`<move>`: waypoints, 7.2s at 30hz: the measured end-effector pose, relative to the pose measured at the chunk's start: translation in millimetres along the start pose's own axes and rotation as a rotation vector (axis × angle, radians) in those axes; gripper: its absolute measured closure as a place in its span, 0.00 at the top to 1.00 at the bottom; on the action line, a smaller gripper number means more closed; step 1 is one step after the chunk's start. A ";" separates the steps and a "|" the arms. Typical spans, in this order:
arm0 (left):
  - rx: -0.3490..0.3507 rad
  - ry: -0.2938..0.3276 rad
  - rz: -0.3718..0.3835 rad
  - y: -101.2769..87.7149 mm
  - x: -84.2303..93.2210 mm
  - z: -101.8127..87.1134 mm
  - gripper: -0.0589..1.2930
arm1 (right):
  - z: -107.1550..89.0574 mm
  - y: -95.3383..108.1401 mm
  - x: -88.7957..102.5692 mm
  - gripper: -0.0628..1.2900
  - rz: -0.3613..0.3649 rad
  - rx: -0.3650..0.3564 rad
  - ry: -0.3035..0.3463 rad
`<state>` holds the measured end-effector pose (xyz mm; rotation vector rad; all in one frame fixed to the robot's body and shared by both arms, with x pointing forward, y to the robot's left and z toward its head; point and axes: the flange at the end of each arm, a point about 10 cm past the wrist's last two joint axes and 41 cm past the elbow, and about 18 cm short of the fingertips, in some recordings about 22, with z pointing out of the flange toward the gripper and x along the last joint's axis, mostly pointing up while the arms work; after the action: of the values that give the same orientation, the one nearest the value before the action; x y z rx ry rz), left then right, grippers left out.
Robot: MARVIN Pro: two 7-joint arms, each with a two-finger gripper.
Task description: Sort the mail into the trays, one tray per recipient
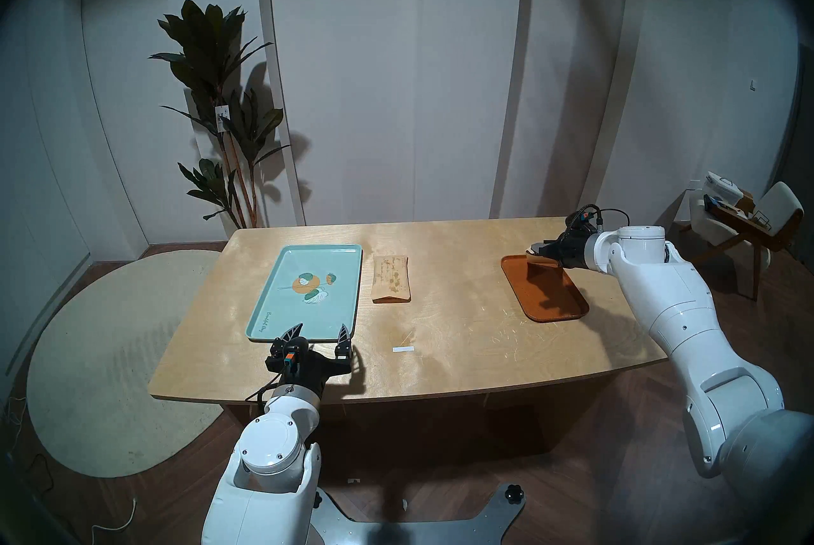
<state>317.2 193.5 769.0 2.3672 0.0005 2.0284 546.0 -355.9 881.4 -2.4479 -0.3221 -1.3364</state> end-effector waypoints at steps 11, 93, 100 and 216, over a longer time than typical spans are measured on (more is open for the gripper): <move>0.000 0.000 0.000 0.0 0.0 0.0 0.97 | 1.1 11.9 -5.3 0.02 0.032 0.051 -0.009; 0.001 0.000 0.001 -0.1 0.2 -0.1 0.97 | 36.4 -2.8 25.2 0.02 -0.051 0.253 -0.060; 0.001 0.000 0.001 -0.1 0.2 -0.1 0.97 | 37.9 2.9 14.8 0.02 -0.027 0.246 -0.076; 0.001 -0.001 0.000 -0.1 -0.3 0.0 0.97 | -25.3 24.7 -62.8 0.96 0.300 0.477 -0.056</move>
<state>317.2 193.6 768.7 2.3687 0.0011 2.0281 501.6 -390.9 836.7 -2.0377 -0.2406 -0.9373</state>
